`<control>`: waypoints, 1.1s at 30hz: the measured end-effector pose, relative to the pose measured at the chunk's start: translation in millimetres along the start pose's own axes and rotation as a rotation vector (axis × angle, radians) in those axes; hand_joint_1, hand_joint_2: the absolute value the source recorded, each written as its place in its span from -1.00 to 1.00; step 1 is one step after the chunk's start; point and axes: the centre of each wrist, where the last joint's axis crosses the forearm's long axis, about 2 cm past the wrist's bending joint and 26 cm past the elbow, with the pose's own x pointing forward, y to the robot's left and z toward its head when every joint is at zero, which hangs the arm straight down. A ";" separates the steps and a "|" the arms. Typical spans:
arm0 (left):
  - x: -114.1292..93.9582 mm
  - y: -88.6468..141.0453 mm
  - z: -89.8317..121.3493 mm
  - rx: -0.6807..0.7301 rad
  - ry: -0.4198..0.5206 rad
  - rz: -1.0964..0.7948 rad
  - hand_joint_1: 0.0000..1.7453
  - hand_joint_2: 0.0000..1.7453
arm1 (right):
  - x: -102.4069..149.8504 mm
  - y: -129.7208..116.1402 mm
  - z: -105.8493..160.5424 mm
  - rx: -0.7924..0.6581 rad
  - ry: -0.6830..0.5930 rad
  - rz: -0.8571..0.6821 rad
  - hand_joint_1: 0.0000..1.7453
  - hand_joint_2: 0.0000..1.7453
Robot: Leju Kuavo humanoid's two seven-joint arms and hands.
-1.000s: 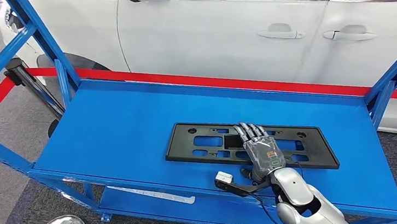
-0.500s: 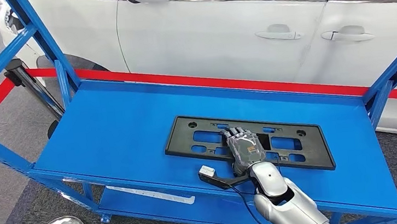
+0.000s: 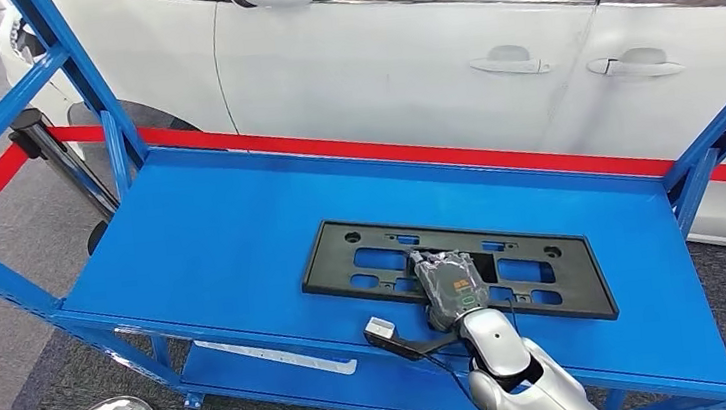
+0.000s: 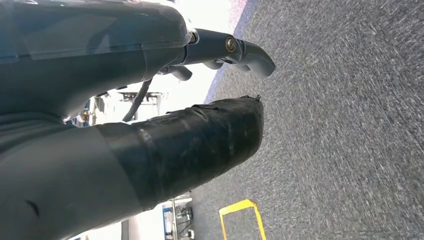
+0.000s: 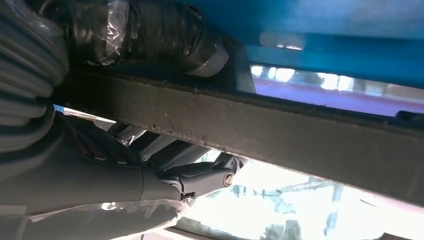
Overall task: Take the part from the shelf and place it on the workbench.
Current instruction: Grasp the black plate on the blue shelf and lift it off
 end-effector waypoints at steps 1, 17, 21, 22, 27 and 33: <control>0.2 -0.3 0.1 -0.001 -0.001 0.000 -1.00 -1.00 | 0.9 0.3 1.7 -0.002 -0.003 0.000 1.00 1.00; 1.6 -2.9 0.7 -0.028 -0.022 -0.005 -1.00 1.00 | 8.8 1.4 18.5 -0.021 -0.025 -0.022 1.00 1.00; 2.3 -4.1 1.0 -0.039 -0.025 -0.006 -1.00 1.00 | 10.9 1.9 22.6 -0.019 -0.034 -0.031 1.00 1.00; 2.7 -4.8 1.2 -0.037 -0.026 -0.005 -1.00 1.00 | 12.0 2.4 25.6 -0.021 -0.041 -0.032 1.00 1.00; 1.5 -6.3 1.3 0.042 -0.084 0.015 -1.00 1.00 | 4.8 5.7 58.4 -0.038 -0.114 0.061 1.00 1.00; 1.5 -8.0 1.4 0.011 -0.072 0.007 -1.00 1.00 | 4.9 5.1 67.9 -0.111 -0.124 0.168 1.00 1.00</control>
